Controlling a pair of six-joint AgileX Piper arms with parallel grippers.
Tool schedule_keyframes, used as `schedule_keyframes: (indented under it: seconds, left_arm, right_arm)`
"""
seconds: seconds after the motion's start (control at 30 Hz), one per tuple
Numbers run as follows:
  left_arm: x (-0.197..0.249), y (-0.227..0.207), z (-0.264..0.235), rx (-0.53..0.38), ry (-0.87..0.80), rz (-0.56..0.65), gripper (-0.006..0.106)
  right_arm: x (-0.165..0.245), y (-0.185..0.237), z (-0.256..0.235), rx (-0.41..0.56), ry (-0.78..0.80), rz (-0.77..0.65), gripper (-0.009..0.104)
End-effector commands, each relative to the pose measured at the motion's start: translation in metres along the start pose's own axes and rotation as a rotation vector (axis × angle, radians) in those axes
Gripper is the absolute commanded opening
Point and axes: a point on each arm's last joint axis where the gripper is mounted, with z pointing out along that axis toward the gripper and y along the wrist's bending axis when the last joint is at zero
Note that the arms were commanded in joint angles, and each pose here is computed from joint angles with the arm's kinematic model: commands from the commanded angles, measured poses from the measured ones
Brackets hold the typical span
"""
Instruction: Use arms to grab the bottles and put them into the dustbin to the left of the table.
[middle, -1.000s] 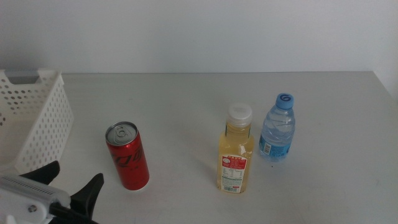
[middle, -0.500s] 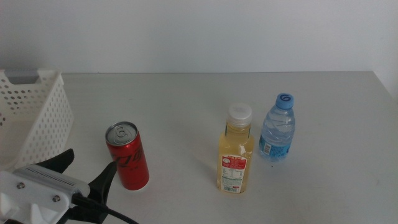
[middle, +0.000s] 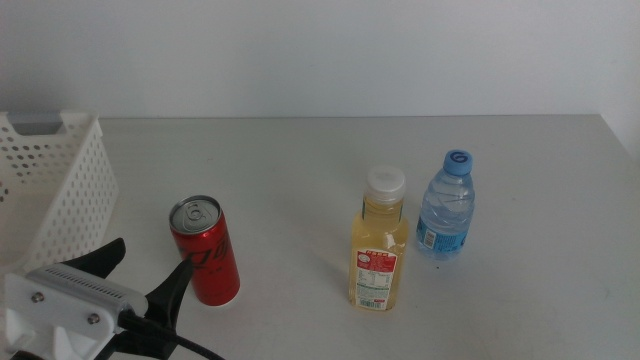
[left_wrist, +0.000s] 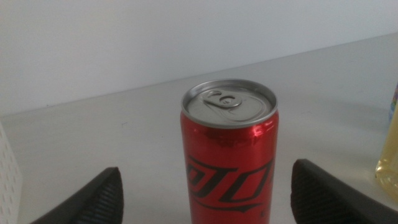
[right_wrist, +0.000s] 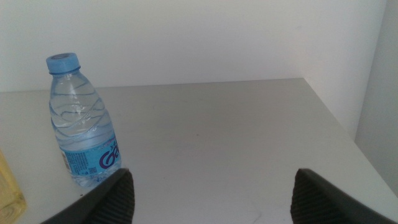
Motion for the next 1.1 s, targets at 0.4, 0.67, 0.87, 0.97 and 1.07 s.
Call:
schedule_keyframes:
  seconds: [0.4,0.67,0.87,0.97,1.07]
  left_arm:
    - [-0.016,-0.005,0.014,0.035,-0.058,-0.028,0.091]
    - [-0.025,-0.007,0.029,0.046,-0.038,-0.021,0.091]
    - [-0.024,-0.009,0.039,0.062,-0.025,-0.011,0.091]
    - [-0.021,-0.011,0.045,0.076,-0.018,-0.004,0.091]
    - [-0.02,-0.013,0.05,0.092,-0.024,0.005,0.091]
  right_arm:
    - [-0.012,0.0,-0.003,0.003,-0.114,-0.012,0.064]
    - [-0.012,0.0,-0.003,0.003,-0.114,-0.012,0.064]
    - [-0.012,0.0,-0.003,0.003,-0.114,-0.012,0.064]
    - [-0.012,0.0,-0.003,0.003,-0.114,-0.012,0.064]
    - [-0.012,0.0,-0.003,0.003,-0.114,-0.012,0.064]
